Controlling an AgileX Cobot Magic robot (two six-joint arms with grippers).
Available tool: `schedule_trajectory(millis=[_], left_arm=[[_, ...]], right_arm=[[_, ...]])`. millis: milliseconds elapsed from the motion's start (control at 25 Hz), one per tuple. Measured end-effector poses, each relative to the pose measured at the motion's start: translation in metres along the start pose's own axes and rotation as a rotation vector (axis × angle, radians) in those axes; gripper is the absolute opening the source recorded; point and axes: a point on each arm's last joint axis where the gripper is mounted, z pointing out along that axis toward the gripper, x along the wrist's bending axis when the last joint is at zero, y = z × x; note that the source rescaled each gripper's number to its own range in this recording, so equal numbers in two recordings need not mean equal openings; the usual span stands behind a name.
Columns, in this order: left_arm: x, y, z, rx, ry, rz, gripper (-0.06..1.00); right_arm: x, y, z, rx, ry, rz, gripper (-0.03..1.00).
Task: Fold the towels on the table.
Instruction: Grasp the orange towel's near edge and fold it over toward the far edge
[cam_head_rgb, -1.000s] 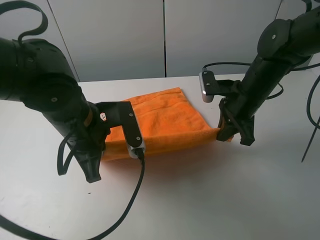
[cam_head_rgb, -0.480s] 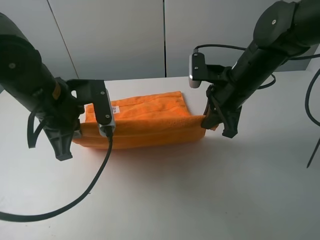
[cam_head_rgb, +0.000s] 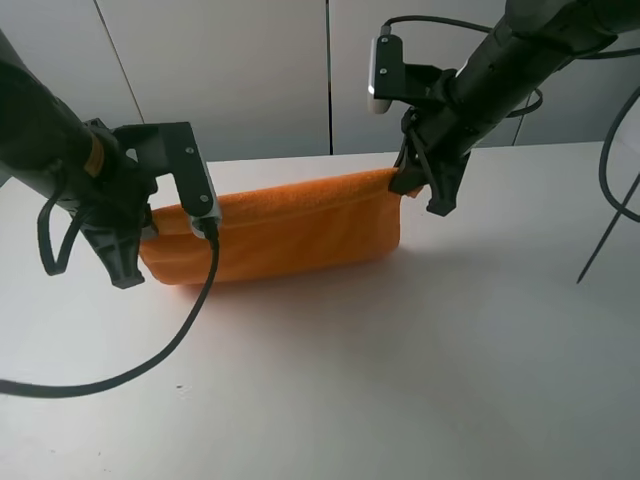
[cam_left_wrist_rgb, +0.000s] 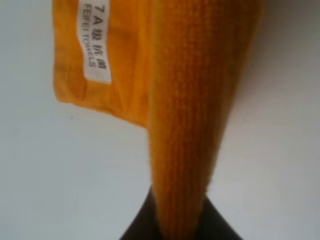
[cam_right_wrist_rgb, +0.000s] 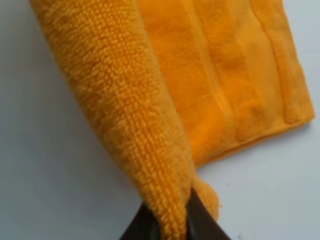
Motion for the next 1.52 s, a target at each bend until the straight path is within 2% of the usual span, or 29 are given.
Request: schedule_trajectory(millis=[240,520,800,960,1080,1240,1520], left_arm=[[0.018,-0.006,0.005,-0.061,0.040,-0.114,0.00],[0.020,-0.005,0.029,-0.031,0.050,-0.139,0.00],[0.030,-0.003,0.036,-0.041,0.173,-0.209,0.00],[0.034,-0.001,0.037,-0.077,0.207,-0.264,0.00],[0.041,-0.005,0.039,-0.099,0.212,-0.322,0.00],[0.047,-0.010,0.042,-0.111,0.215,-0.352,0.00],[0.040,-0.010,0.069,-0.064,0.168,-0.355,0.00]], right_arm=[[-0.015,0.003,0.017,0.008,-0.003,-0.006,0.00],[-0.032,0.003,0.040,0.049,-0.003,-0.038,0.01],[-0.039,0.004,0.058,0.058,-0.005,-0.040,0.00],[-0.043,0.002,0.065,0.062,-0.034,-0.048,0.00],[-0.045,0.003,0.066,0.062,-0.047,-0.050,0.00],[-0.044,0.004,0.071,0.060,-0.052,-0.054,0.00],[-0.045,0.001,0.078,0.069,-0.055,-0.057,0.00]])
